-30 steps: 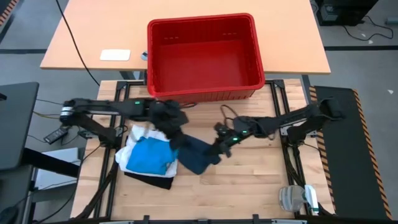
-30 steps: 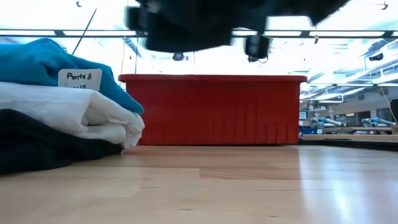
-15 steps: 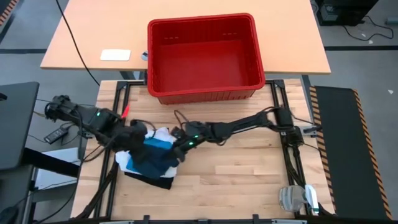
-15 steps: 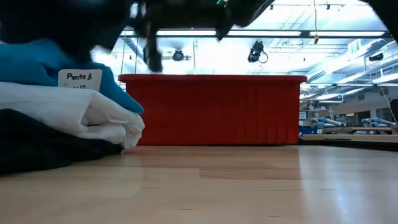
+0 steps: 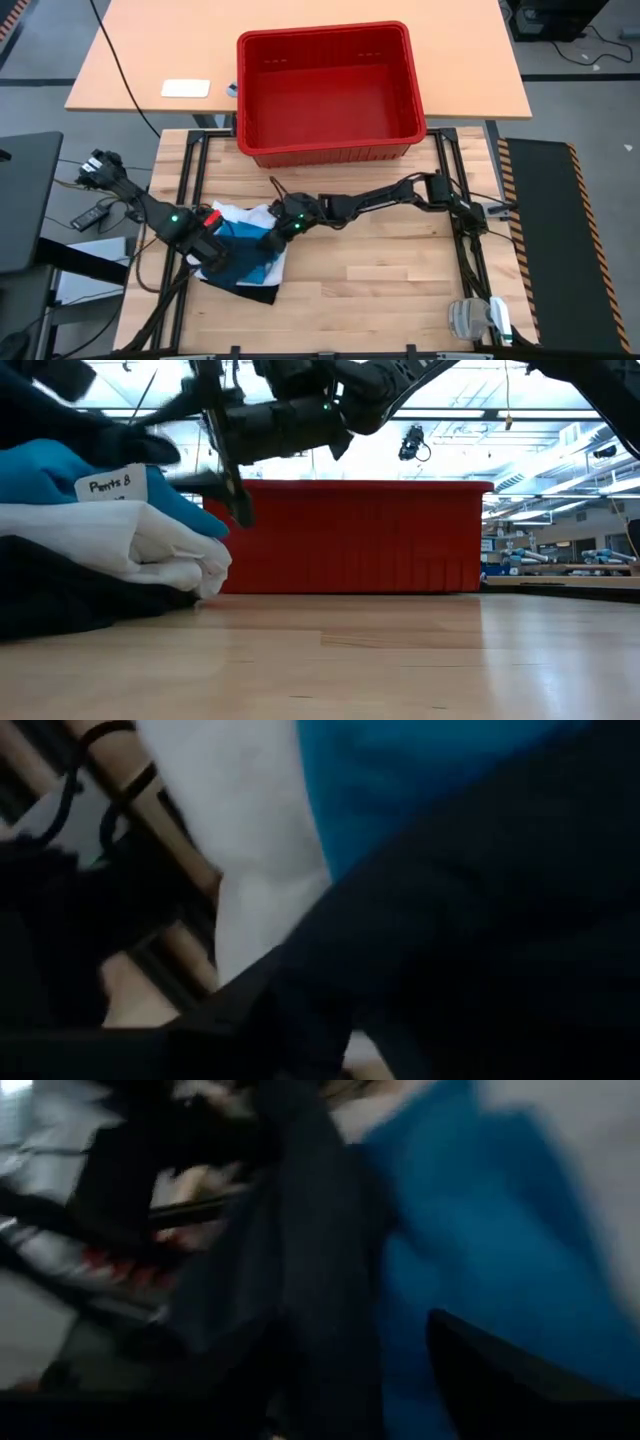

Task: Fold laundry
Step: Fold the dark blue short

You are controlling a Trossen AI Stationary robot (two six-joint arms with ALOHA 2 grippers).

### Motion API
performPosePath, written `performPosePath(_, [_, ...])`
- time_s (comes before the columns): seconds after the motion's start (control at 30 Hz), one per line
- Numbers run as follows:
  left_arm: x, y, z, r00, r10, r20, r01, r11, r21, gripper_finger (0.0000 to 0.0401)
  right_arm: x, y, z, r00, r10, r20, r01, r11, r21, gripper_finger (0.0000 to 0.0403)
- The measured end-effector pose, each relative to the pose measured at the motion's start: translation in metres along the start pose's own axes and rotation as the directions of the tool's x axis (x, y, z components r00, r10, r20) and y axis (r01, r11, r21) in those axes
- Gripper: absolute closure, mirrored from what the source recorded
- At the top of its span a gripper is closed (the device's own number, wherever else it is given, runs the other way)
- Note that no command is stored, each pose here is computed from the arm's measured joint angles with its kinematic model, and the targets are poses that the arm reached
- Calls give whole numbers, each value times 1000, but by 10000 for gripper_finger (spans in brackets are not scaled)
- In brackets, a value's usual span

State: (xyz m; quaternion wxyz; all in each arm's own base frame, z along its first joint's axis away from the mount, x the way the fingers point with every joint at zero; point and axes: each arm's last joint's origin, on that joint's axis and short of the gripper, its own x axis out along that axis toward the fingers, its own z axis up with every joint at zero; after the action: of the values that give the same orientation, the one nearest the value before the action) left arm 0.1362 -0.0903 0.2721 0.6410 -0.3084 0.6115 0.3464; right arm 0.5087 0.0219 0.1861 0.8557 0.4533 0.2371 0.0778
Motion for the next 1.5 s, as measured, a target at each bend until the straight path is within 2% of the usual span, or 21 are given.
performPosePath(0.13, [26, -5, 4, 999, -35, 39, 36, 999, -22, 171, -4, -10, -3, 984, -180, 13, 180, 983, -20, 135])
performPosePath(0.3, [41, -15, 10, 989, -138, 57, 142, 988, -64, 156, -15, -2, -10, 947, -320, -11, 318, 942, -105, 154])
performPosePath(0.4, [42, -18, 11, 981, -162, 107, 170, 983, -64, 154, -21, 12, -15, 930, -367, 10, 364, 918, -156, 169])
performPosePath(0.63, [45, -22, 16, 960, -137, 243, 162, 983, -90, 154, -45, 39, -14, 889, -455, 54, 455, 865, -211, 202])
performPosePath(0.77, [53, -41, 26, 938, -189, 290, 225, 970, -95, 154, -69, 51, -12, 839, -543, 37, 538, 817, -207, 217])
performPosePath(0.93, [71, -72, 42, 907, -268, 326, 304, 950, -66, 154, -105, 57, -13, 747, -661, -77, 643, 747, -173, 226])
performPosePath(1.07, [82, -90, 55, 880, -328, 343, 365, 930, -49, 154, -139, 75, -12, 685, -726, -62, 705, 682, -193, 228])
performPosePath(1.17, [88, -104, 69, 835, -403, 375, 447, 894, -34, 154, -162, 88, -14, 683, -728, -50, 708, 678, -199, 230])
performPosePath(1.3, [97, -122, 95, 763, -477, 437, 542, 840, -30, 154, -193, 92, -26, 727, -676, -118, 664, 737, -127, 234])
performPosePath(1.5, [89, -146, 135, 719, -502, 480, 554, 831, 40, 154, -236, 75, -65, 753, -641, -147, 651, 758, 30, 243])
